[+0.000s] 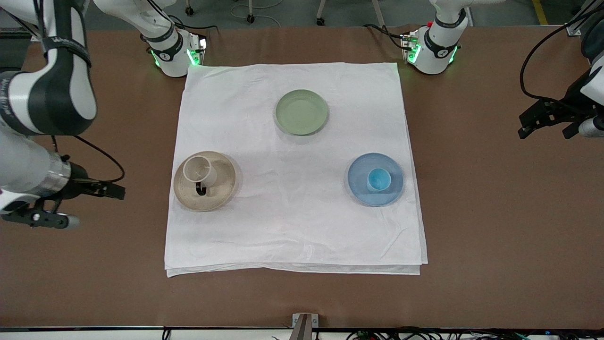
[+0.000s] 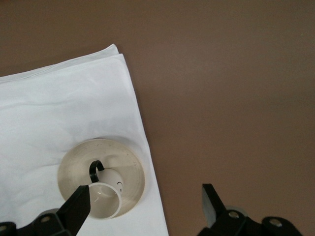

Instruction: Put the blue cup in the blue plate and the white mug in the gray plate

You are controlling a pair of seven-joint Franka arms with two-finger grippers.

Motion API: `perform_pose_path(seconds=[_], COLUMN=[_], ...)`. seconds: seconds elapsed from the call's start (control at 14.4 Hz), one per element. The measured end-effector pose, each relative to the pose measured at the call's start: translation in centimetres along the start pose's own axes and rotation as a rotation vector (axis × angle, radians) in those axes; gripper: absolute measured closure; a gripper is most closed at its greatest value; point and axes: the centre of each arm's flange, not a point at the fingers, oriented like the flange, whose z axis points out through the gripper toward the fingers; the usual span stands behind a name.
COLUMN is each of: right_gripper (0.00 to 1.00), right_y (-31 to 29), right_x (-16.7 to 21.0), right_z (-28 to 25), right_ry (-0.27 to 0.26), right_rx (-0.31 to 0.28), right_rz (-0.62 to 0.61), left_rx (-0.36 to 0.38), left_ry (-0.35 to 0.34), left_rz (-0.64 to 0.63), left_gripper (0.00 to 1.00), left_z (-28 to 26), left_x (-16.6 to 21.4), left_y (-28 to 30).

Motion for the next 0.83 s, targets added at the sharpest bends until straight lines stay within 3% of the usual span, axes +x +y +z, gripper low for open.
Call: perform_pose_path(seconds=[0.21, 0.62, 0.83], right_gripper=[0.00, 0.00, 0.00], right_y=[4.8, 8.7, 9.1], right_x=[-0.2, -1.5, -1.6], right_z=[-2.5, -6.3, -7.6], right_ry=[0.037, 0.098, 0.180], right_rx=[0.011, 0.022, 0.033], right_rz=[-0.018, -0.002, -0.020], left_rx=[0.000, -0.001, -0.001], left_ry=[0.009, 0.013, 0.013], left_rz=[0.001, 0.002, 0.002], left_gripper=[0.00, 0.00, 0.00], left_z=[-0.5, -0.6, -0.6], left_x=[0.1, 0.1, 0.1], left_y=[0.1, 0.1, 0.1])
